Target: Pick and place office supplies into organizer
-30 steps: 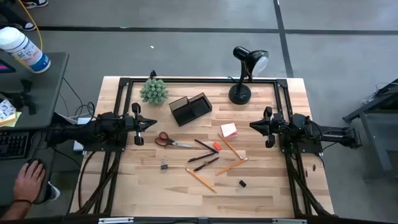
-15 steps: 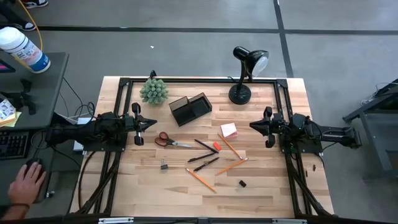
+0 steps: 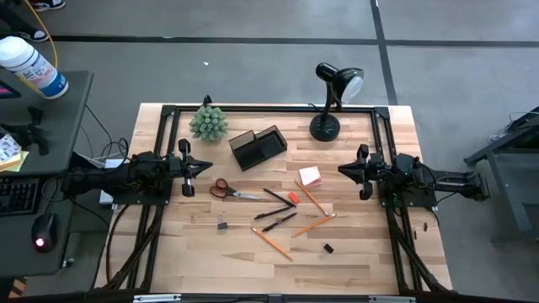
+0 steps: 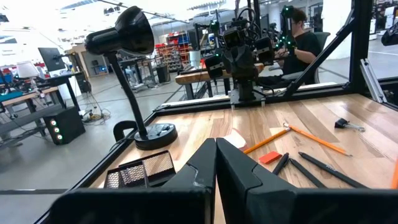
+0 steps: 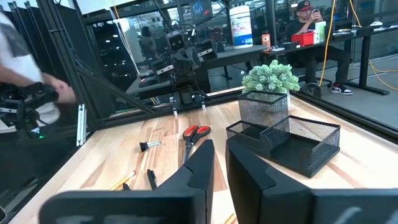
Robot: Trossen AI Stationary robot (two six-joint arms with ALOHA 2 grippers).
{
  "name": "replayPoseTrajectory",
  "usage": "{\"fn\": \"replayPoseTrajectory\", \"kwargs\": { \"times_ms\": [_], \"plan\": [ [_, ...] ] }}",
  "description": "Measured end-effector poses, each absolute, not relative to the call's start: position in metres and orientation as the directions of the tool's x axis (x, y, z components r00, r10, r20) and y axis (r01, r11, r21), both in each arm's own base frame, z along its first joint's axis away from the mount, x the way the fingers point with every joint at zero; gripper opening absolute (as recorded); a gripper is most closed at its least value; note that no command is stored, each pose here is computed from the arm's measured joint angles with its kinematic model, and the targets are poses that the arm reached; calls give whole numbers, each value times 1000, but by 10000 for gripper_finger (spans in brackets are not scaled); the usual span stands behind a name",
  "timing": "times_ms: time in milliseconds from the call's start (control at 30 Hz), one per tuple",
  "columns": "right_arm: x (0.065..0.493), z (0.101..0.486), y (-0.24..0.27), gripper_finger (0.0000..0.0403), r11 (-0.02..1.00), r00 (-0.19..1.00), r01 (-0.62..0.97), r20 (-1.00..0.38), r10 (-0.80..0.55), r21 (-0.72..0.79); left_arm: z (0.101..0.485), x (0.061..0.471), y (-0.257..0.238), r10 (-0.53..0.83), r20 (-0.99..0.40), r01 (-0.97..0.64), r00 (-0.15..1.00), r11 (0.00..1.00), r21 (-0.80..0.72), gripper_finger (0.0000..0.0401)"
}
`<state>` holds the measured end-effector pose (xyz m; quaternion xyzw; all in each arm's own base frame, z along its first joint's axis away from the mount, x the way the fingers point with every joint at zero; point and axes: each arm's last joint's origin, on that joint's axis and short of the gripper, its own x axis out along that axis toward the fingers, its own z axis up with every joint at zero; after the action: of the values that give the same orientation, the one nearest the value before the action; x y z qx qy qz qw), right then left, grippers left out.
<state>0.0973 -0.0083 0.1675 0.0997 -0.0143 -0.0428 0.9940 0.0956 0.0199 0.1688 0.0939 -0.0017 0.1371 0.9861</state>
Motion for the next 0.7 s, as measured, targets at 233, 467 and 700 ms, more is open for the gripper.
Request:
{"fn": "replayPoseTrajectory", "kwargs": {
  "times_ms": [233,467,700],
  "plan": [
    [97,167,-8,32,976,996,83,20,-88,199,169,96,20,270,30,-271,962,945,185,1],
    [97,168,-8,31,977,996,82,20,-88,199,169,96,20,270,29,-271,962,945,185,1],
    [97,168,-8,30,976,996,83,20,-88,199,169,96,20,270,29,-271,962,945,185,1]
  ]
}}
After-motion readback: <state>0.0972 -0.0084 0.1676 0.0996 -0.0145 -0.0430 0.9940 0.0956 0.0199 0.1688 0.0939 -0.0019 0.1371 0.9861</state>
